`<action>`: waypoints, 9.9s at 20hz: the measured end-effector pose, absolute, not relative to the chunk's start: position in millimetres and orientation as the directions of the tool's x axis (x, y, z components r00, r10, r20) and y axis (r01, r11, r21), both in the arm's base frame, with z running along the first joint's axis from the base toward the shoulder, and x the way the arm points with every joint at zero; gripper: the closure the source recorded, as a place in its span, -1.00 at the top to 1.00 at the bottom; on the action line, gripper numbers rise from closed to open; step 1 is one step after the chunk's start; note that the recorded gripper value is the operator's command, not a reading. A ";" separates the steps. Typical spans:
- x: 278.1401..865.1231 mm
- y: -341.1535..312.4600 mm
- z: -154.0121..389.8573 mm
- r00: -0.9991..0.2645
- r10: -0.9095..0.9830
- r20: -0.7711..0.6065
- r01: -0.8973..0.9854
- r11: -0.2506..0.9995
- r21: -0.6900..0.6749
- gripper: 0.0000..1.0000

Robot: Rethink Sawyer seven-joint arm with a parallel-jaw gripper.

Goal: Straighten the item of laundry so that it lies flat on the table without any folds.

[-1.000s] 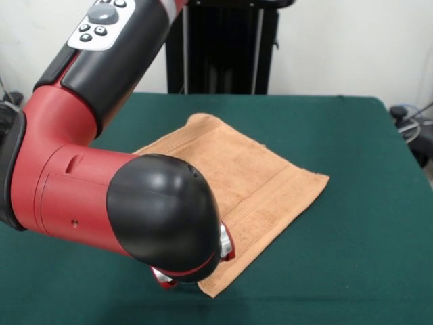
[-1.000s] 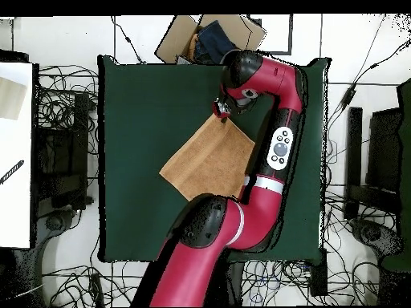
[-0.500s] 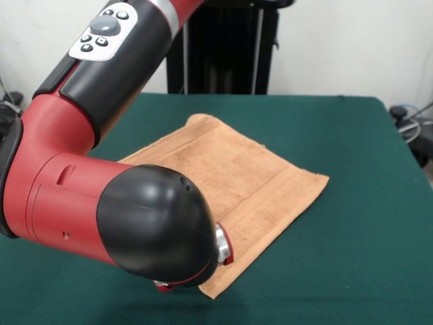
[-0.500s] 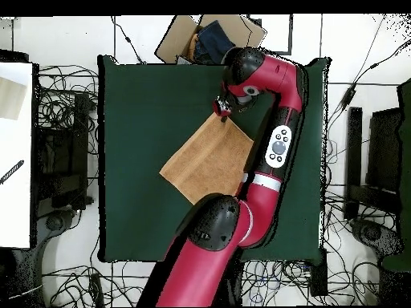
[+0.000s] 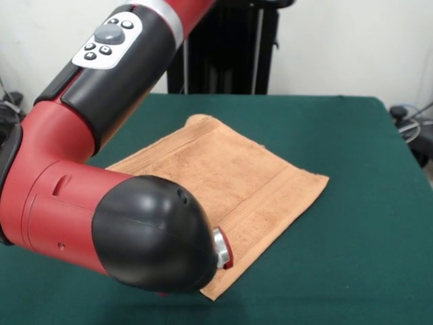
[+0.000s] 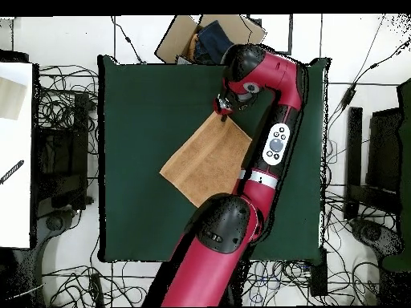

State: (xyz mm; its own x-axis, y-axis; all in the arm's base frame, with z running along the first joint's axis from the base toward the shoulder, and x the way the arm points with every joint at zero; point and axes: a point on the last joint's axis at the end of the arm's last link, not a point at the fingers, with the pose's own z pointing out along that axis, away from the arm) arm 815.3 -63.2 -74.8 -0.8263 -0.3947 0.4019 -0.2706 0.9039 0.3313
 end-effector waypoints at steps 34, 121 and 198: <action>833.3 -59.0 -81.8 -0.799 -0.314 0.512 -0.177 0.938 0.299 -1.00; 878.5 -27.0 -72.5 -0.852 -0.291 0.435 -0.170 0.940 0.296 1.00; 845.1 -51.5 152.9 -0.701 -0.688 0.187 -0.580 0.702 0.413 1.00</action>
